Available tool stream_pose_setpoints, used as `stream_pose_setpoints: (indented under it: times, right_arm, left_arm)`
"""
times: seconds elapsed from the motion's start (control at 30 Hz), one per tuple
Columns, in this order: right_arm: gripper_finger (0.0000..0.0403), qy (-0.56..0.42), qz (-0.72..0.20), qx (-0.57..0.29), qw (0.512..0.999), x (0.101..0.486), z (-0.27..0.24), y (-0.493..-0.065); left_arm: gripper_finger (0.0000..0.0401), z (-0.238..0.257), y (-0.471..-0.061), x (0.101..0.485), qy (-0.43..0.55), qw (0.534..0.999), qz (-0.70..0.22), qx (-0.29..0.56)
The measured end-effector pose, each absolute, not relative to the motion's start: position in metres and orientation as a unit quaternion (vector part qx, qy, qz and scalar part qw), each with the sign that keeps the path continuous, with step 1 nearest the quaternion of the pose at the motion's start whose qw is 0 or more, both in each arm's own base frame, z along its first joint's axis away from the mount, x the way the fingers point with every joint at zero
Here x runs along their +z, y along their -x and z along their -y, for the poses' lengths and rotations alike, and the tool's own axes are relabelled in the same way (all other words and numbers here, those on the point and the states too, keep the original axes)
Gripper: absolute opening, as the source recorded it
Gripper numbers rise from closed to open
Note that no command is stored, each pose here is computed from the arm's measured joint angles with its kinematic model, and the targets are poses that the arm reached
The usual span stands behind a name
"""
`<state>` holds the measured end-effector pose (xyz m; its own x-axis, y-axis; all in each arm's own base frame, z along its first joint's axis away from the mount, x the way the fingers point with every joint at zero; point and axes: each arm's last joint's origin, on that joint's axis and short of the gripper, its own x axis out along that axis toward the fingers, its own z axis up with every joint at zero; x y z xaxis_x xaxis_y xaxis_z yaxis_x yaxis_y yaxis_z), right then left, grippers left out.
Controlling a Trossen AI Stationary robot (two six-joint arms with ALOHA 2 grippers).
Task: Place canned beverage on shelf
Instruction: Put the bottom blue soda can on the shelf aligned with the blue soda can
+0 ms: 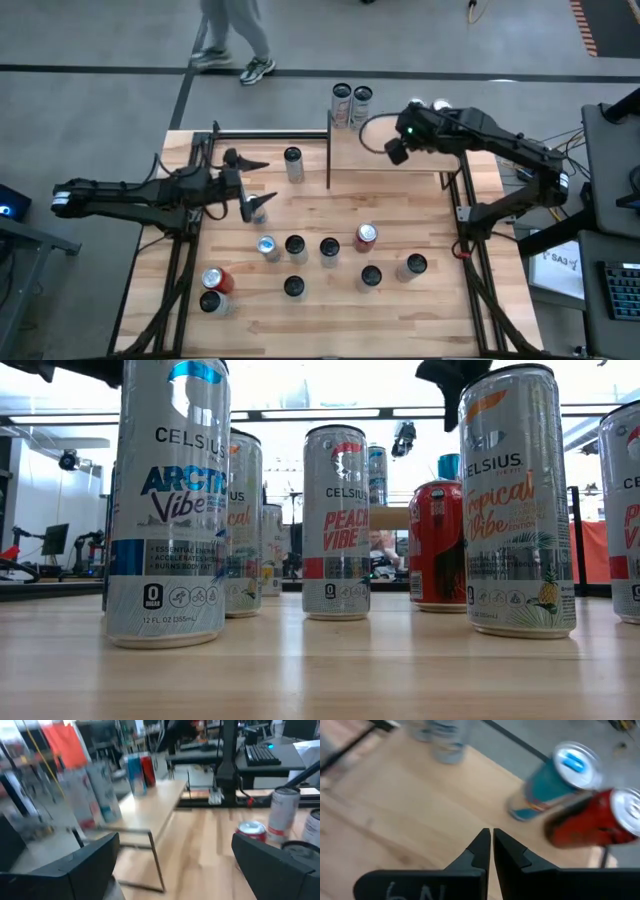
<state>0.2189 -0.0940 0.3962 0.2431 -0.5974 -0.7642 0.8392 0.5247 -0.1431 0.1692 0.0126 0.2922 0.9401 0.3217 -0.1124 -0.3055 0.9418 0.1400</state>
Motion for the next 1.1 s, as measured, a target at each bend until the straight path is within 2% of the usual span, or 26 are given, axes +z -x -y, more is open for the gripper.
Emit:
stream_pose_setpoints:
  times: [0.17,0.3,0.57,0.83,1.1]
  right_arm:
    - [0.0012,-0.121,-0.382,-0.416,0.816,0.399,0.074,-0.234]
    - [0.0012,-0.092,-0.364,-0.377,0.847,0.400,0.056,-0.246]
    - [0.0012,-0.065,-0.353,-0.326,0.874,0.388,0.025,-0.260]
    - [0.0012,-0.054,-0.340,-0.280,0.896,0.369,-0.003,-0.271]
    - [0.0012,-0.050,-0.333,-0.251,0.907,0.356,-0.021,-0.275]
  left_arm:
    - [0.0370,-0.012,-0.168,0.287,-0.003,0.984,-0.086,0.157]
    - [0.0370,-0.009,-0.169,0.286,0.032,0.990,-0.084,0.109]
    - [0.0370,-0.005,-0.173,0.296,0.087,0.990,-0.096,0.053]
    - [0.0370,0.003,-0.180,0.299,0.110,0.971,-0.208,0.043]
    - [0.0370,0.035,-0.188,0.290,0.085,0.940,-0.330,-0.016]
